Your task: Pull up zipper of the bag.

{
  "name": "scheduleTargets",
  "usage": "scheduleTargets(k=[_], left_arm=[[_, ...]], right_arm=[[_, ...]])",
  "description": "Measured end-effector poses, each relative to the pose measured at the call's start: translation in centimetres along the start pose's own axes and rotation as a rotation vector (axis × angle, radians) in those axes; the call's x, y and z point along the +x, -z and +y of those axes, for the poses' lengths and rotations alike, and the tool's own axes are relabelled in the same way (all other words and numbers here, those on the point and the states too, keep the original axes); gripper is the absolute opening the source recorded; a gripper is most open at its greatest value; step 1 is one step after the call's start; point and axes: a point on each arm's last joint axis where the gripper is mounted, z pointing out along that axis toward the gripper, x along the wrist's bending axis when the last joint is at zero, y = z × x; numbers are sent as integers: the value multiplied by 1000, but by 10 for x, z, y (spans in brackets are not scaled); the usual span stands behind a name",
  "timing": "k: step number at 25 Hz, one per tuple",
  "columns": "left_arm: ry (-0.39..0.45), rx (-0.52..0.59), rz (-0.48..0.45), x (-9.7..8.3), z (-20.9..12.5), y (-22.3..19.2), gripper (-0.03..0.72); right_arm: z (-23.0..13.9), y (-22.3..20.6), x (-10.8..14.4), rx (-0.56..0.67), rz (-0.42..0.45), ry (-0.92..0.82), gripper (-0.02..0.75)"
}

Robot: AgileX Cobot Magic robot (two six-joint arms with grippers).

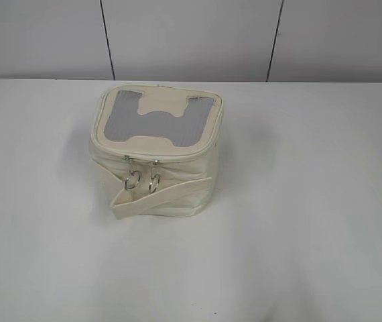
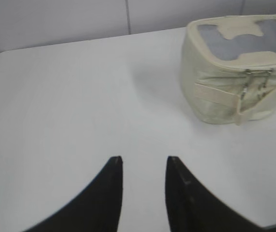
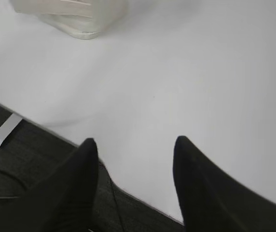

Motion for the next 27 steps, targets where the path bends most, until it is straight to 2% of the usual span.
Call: scheduleTargets(k=[3, 6, 14, 27], left_arm=[[38, 0, 83, -1, 0, 0, 232], [45, 1, 102, -1, 0, 0, 231], [46, 1, 104, -1, 0, 0, 230], [46, 1, 104, -1, 0, 0, 228]], right_arm=[[-1, 2, -1, -21, -107, -62, 405], [-6, 10, 3, -91, -141, -67, 405], [-5, 12, 8, -124, -91, -96, 405], [-4, 12, 9, -127, -80, -101, 405]])
